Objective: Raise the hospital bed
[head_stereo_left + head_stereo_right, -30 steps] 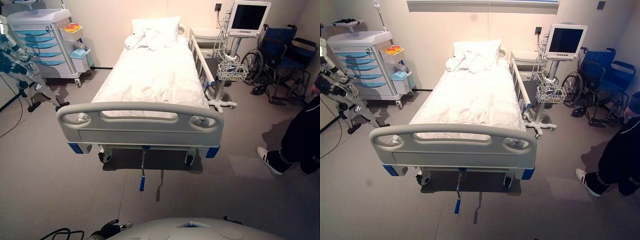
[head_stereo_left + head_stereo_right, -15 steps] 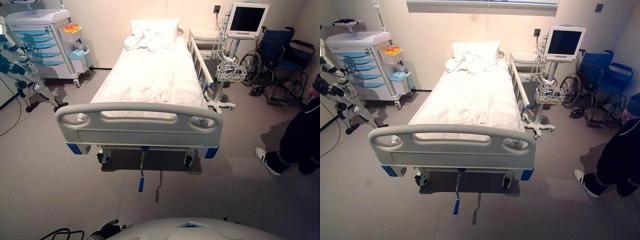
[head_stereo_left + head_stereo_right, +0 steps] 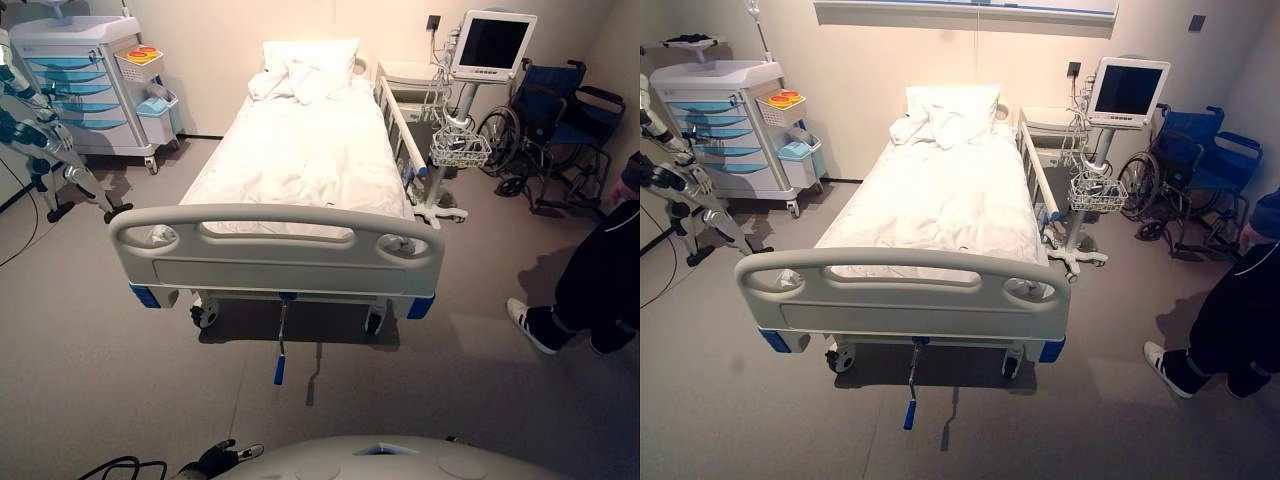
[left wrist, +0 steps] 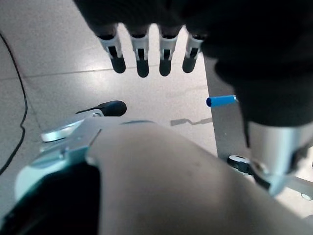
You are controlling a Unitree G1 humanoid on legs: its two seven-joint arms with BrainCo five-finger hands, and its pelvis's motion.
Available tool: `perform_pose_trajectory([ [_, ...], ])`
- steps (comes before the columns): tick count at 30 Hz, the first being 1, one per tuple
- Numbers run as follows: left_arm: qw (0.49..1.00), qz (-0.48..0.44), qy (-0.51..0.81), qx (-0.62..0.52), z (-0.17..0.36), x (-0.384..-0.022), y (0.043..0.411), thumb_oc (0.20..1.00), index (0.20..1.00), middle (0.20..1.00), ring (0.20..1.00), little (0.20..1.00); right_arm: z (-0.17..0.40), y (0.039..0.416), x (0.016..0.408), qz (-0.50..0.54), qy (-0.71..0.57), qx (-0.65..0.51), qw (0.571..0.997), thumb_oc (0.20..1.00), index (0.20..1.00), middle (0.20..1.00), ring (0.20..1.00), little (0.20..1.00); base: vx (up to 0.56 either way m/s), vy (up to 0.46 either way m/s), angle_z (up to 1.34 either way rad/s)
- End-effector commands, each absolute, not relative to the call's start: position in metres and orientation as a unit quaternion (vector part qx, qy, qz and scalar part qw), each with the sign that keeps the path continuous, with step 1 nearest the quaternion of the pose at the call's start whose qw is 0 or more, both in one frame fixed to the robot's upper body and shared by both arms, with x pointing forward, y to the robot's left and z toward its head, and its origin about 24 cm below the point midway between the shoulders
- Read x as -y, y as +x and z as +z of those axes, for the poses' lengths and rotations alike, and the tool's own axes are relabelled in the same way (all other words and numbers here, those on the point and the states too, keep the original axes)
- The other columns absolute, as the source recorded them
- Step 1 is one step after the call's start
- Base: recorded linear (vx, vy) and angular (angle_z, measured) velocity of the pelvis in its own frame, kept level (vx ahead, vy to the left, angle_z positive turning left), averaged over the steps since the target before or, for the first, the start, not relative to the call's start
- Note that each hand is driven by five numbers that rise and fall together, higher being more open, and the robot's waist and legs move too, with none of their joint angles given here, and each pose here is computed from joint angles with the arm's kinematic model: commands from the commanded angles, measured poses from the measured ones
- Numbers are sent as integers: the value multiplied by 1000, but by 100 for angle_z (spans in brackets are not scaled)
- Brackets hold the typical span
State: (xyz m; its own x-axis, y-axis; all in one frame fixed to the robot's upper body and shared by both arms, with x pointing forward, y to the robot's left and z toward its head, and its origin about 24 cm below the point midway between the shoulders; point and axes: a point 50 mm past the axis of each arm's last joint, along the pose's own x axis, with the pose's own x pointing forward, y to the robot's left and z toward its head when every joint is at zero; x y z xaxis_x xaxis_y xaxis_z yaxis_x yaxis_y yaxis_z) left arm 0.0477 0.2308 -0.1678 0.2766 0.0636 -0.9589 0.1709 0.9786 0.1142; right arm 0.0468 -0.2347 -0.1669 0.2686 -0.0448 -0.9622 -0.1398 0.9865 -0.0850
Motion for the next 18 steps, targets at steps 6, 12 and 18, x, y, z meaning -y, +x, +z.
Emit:
perform_pose_trajectory([
  [6, 805, -34, 120, -581, -164, -235, 72, 1000, 1000, 1000, 1000, 1000, -165, 76, 230, 45, -91, -583, 806, 1000, 1000, 1000, 1000, 1000, 0, 0, 0],
  [12, 804, -32, 119, -581, -164, -235, 72, 1000, 1000, 1000, 1000, 1000, -165, 75, 231, 46, -96, -584, 805, 1000, 1000, 1000, 1000, 1000, 0, 0, 0],
  [18, 806, -27, 116, -580, -164, -236, 72, 1000, 1000, 1000, 1000, 1000, -165, 74, 230, 49, -96, -585, 804, 1000, 1000, 1000, 1000, 1000, 0, 0, 0],
])
